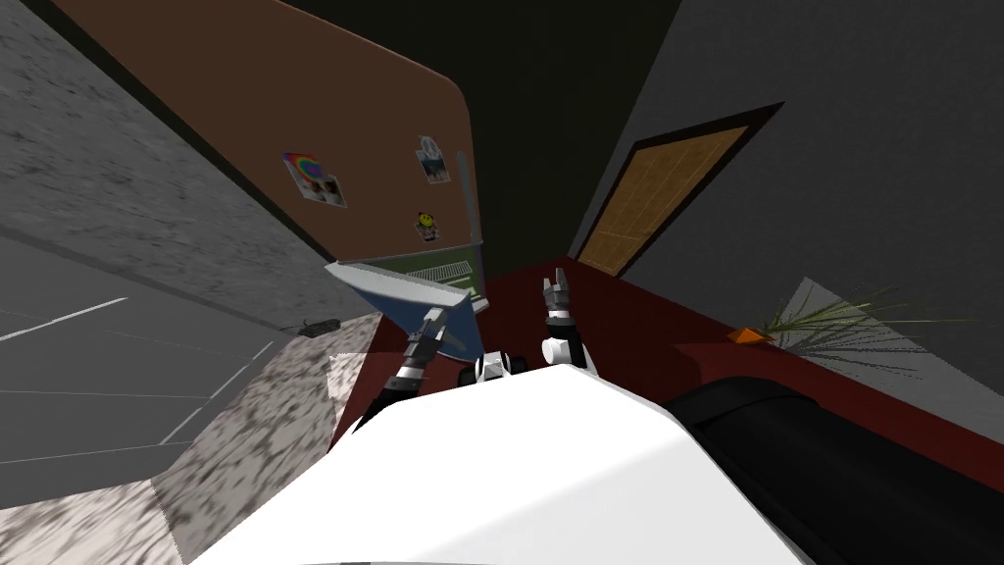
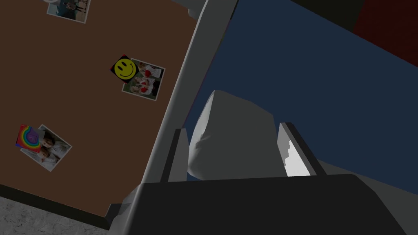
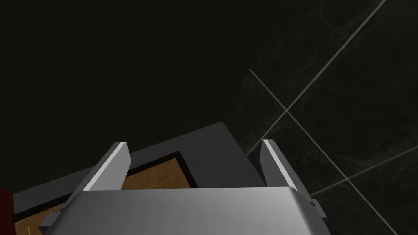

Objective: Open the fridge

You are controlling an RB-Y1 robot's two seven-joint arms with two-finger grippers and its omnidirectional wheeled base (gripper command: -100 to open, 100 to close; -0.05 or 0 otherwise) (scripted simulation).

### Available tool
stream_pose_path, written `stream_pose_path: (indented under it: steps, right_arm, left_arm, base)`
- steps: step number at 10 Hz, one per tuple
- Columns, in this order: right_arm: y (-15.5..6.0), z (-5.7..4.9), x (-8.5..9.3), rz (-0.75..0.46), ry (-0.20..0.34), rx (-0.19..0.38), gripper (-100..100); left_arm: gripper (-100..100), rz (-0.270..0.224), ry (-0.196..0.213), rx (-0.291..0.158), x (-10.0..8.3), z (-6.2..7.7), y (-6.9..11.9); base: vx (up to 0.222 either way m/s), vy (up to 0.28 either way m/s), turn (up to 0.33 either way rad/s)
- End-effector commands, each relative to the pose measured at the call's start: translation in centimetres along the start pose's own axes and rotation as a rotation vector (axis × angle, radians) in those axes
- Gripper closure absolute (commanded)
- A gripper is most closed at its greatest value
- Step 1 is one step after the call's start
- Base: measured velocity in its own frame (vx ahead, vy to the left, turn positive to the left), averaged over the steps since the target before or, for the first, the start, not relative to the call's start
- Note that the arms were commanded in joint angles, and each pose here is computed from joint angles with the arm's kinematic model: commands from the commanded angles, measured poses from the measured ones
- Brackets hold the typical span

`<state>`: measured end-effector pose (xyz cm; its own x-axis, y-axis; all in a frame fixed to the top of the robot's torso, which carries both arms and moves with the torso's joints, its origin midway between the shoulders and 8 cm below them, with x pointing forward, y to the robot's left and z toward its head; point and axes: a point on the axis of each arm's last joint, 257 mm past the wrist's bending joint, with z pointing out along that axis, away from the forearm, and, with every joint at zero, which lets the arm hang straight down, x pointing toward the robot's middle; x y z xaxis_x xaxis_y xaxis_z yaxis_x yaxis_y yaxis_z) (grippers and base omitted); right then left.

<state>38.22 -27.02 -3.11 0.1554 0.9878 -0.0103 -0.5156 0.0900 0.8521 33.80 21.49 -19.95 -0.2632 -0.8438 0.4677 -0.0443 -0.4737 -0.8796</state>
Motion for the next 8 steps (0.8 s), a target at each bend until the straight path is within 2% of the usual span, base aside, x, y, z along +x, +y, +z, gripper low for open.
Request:
stream_pose_path:
  steps: [1,8]
  right_arm:
    - [0.0,0.0,0.0,0.000,0.000,0.000,0]
    - [0.0,0.0,0.0,0.000,0.000,0.000,0]
  left_arm:
    - [100,-0.001,0.025,-0.020,0.7,-0.4,0.6]
    - [100,-0.008,0.098,-0.068,2.8,-1.5,2.0]
  base:
    - [-0.146,0.249,-0.089]
    - [-0.141,0.177,-0.098]
